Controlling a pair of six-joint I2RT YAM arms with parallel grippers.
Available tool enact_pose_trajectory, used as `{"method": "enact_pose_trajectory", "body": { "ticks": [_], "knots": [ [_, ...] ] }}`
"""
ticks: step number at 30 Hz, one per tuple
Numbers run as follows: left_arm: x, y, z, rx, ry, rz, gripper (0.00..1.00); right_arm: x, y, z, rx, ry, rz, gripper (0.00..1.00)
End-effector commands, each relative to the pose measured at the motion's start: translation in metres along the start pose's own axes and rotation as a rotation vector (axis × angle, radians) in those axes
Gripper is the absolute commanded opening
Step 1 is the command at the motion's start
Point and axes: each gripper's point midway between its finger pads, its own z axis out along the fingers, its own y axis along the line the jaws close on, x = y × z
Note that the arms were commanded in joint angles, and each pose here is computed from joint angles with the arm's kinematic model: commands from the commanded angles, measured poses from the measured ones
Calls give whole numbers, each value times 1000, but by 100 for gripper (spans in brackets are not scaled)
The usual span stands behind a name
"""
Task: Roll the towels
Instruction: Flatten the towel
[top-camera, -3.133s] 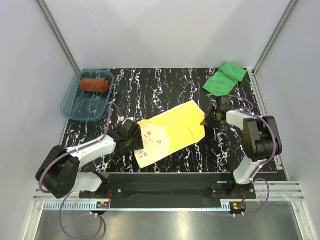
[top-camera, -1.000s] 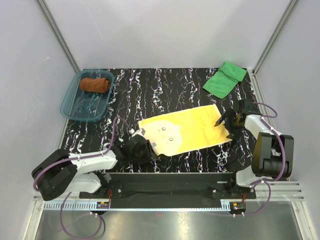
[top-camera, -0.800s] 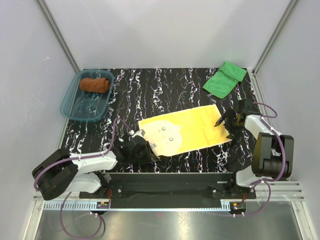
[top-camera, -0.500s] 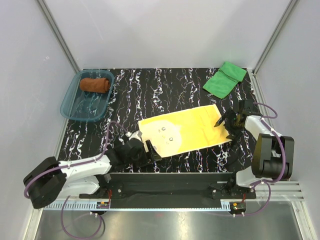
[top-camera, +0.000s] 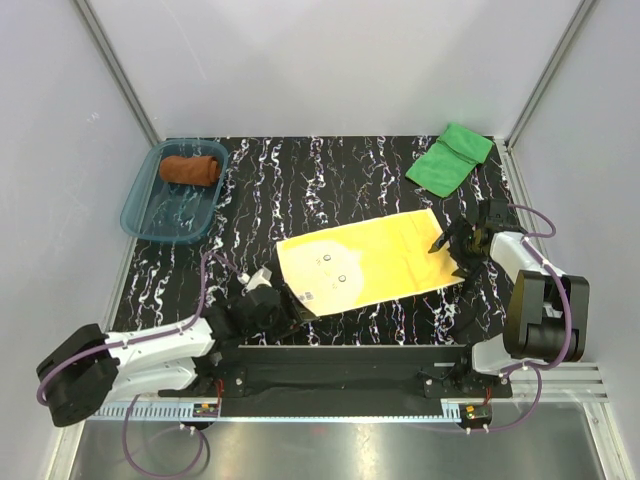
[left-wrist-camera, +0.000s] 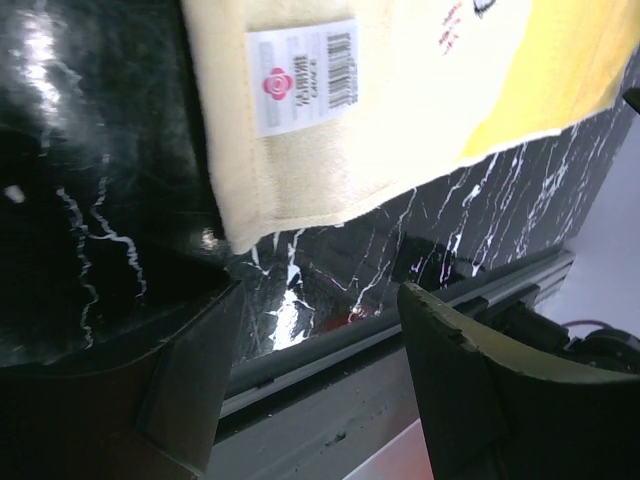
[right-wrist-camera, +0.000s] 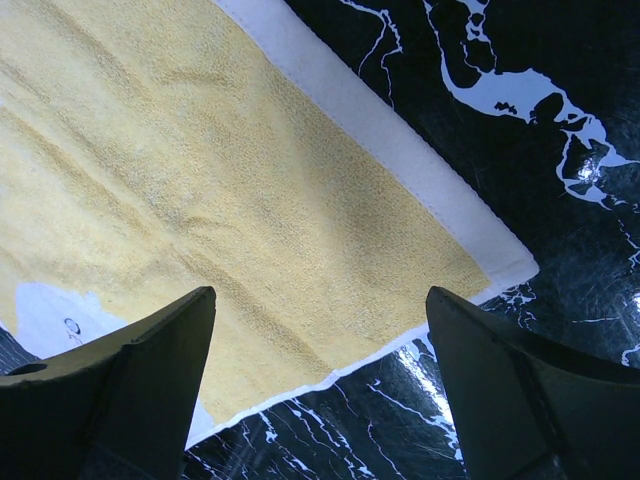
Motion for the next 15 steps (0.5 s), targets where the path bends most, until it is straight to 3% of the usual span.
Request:
{"method": "enact_pose_trajectory", "body": {
  "ticks": [1,12,13,14,15],
  "knots": [
    [1,104,-12,-367,-41,35,71,-3,4,-8,-28,-18,-15,93],
    [-11,105,-5,-408,-99,50,68,-1,5,-5,-37,-14,-16,93],
    [-11,105,-5,-412,-99,54,66,-1,4,-5,-34,-12,-15,93],
    [-11,105,-3,-416,-101,58,55,0,3,-4,-34,-10,-18,93],
    [-11,105,-3,-416,-101,58,55,0,3,-4,-34,-10,-18,93]
  ]
}}
